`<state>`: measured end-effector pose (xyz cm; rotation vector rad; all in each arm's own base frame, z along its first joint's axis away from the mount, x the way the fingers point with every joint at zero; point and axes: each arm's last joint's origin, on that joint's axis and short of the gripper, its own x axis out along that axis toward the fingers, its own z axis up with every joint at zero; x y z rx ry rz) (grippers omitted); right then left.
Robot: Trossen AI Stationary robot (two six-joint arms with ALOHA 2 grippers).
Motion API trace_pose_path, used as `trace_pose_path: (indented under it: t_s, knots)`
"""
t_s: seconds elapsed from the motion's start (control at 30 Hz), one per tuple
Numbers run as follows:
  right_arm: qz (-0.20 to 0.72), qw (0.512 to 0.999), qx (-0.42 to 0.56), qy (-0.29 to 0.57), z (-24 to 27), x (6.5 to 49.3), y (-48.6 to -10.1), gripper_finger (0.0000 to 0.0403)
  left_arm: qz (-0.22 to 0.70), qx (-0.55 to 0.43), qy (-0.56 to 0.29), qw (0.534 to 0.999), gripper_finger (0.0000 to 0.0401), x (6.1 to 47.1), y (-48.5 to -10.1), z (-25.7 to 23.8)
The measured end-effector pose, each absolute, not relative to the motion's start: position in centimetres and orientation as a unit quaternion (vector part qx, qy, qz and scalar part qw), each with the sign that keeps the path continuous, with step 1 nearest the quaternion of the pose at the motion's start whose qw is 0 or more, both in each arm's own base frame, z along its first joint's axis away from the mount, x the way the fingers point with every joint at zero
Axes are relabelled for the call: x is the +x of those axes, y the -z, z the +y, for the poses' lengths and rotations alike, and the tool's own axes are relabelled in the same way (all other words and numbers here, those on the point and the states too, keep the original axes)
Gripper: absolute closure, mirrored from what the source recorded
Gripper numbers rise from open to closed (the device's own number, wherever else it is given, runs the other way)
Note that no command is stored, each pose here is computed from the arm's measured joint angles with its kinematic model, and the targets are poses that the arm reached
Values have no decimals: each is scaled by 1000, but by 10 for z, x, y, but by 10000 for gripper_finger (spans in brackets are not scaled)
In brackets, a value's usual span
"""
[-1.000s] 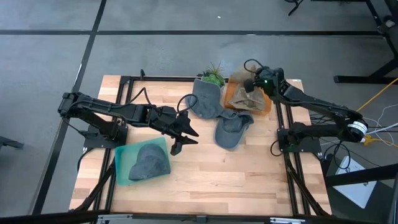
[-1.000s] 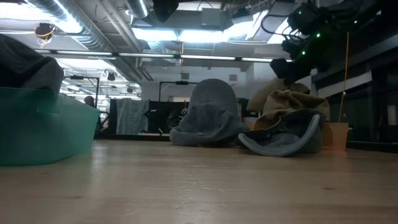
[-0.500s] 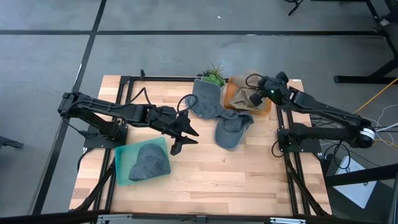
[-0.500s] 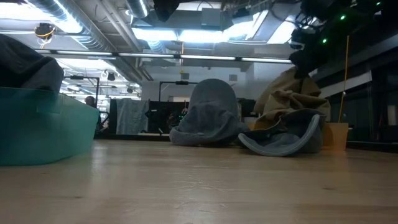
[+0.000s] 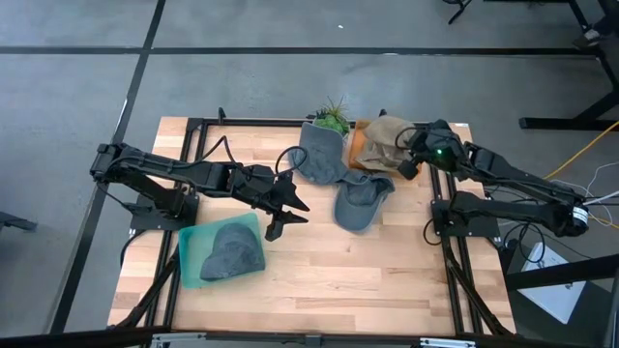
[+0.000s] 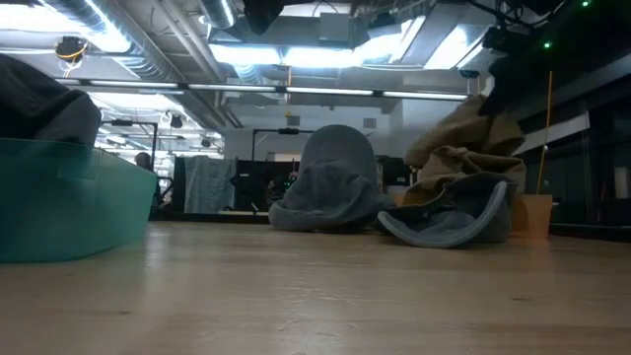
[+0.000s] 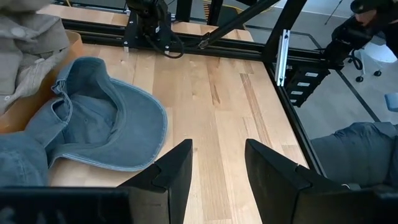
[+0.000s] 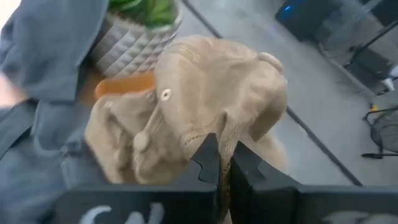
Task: Pick & Place hat
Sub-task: Put the brown cap into the orange bin
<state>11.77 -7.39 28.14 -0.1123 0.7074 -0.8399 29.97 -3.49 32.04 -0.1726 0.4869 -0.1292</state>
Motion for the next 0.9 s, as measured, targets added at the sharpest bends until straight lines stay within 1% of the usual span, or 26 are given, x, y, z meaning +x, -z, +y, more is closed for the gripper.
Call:
trace_pose_path:
  t_s: [0.27, 0.4, 0.67, 0.77, 0.9]
  knots:
    - [377, 842, -56, 382, -73, 117, -275, 392, 241, -86, 64, 965, 258, 300, -320, -35]
    - [385, 843, -60, 371, -73, 118, -273, 376, 240, -86, 63, 965, 258, 300, -320, -35]
    - [397, 837, -54, 373, -76, 123, -269, 341, 240, -86, 62, 965, 258, 300, -320, -35]
    - [377, 826, -35, 417, -78, 123, -271, 346, 239, -83, 51, 966, 258, 300, -320, -34]
    - [351, 812, -41, 463, -80, 122, -275, 378, 238, -80, 39, 967, 258, 300, -320, -33]
